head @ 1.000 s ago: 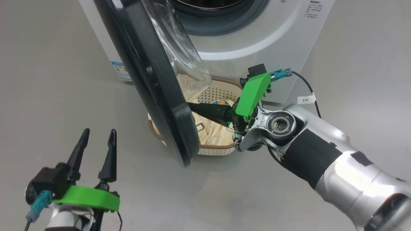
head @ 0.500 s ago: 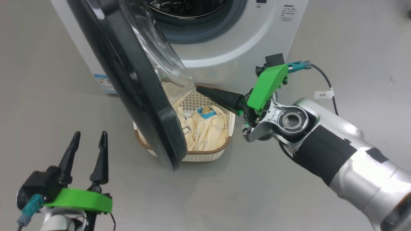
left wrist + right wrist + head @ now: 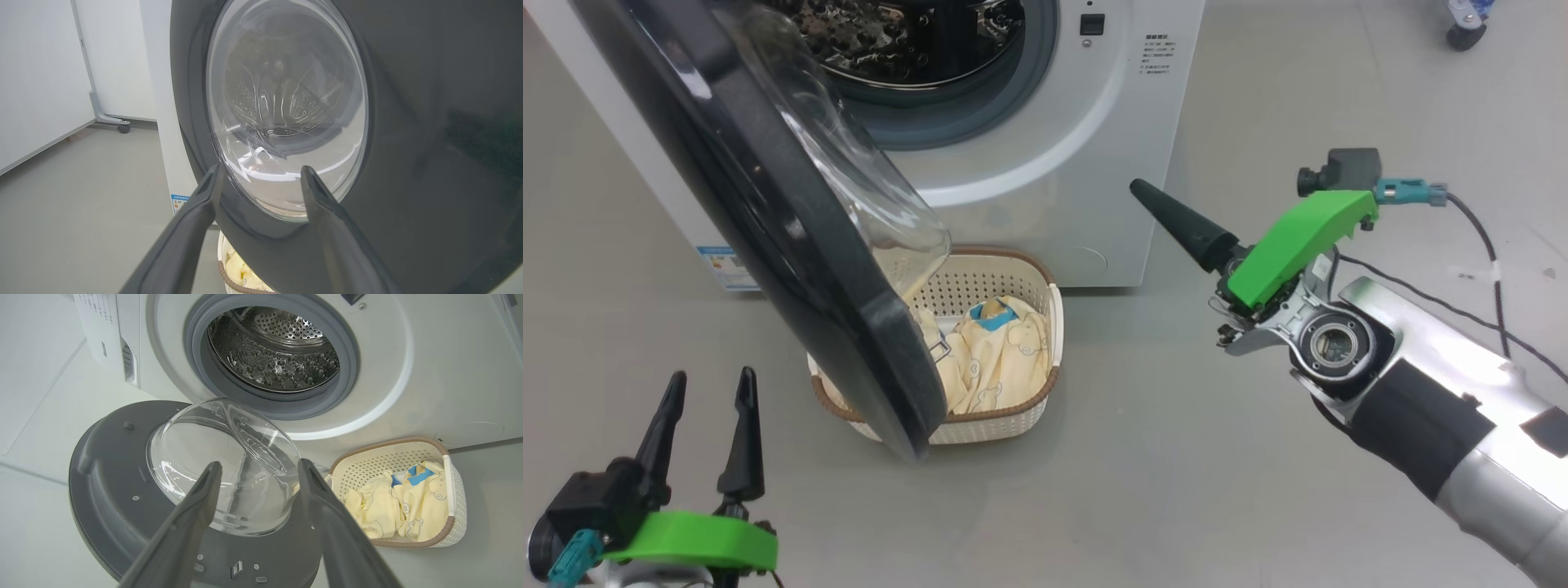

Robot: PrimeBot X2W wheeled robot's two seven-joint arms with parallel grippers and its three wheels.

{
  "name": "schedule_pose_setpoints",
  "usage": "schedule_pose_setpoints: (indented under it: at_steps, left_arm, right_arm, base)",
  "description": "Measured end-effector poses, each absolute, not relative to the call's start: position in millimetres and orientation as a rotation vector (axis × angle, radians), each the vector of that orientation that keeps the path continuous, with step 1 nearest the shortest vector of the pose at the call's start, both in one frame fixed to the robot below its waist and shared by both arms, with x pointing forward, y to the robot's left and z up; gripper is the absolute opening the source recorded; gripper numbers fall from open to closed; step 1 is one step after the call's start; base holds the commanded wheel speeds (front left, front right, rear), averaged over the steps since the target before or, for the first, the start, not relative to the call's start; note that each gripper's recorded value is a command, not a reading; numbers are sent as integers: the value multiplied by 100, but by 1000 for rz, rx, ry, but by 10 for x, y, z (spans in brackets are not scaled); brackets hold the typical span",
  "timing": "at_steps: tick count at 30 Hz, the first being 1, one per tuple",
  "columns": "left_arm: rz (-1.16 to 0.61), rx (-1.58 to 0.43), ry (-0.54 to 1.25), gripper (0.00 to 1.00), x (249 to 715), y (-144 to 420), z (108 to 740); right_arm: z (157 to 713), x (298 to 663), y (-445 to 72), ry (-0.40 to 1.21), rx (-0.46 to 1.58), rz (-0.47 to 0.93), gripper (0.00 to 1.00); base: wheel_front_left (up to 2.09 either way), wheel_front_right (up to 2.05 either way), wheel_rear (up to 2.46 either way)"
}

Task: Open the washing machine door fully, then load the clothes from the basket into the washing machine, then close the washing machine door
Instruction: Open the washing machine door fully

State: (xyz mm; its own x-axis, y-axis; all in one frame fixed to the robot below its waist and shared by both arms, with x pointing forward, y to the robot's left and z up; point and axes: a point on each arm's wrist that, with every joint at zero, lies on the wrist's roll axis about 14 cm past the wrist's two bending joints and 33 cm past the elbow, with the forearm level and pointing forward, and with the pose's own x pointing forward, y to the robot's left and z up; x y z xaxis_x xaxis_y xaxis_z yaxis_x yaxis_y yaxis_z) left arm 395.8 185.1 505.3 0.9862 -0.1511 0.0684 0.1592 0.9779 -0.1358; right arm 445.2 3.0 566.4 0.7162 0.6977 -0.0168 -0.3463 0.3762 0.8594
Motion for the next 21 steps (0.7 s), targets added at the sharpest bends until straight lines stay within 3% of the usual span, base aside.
schedule_pose_setpoints:
  at_steps: [9, 15, 21]
  left_arm:
    - [-170, -140, -58, 100, 3924, 1792, 5056]
    - [-162, -140, -52, 100, 3866, 1797, 5030]
    - [-158, -141, -61, 100, 3810, 1780, 5055]
  right_arm:
    - [5636, 4499, -501, 165, 726, 566, 100]
    - [5791, 4599, -1131, -30, 532, 421, 100]
    - [5548, 4270, -1367, -94, 399, 316, 100]
  base:
    - [0, 0, 0]
    - [0, 0, 0]
    - [0, 0, 0]
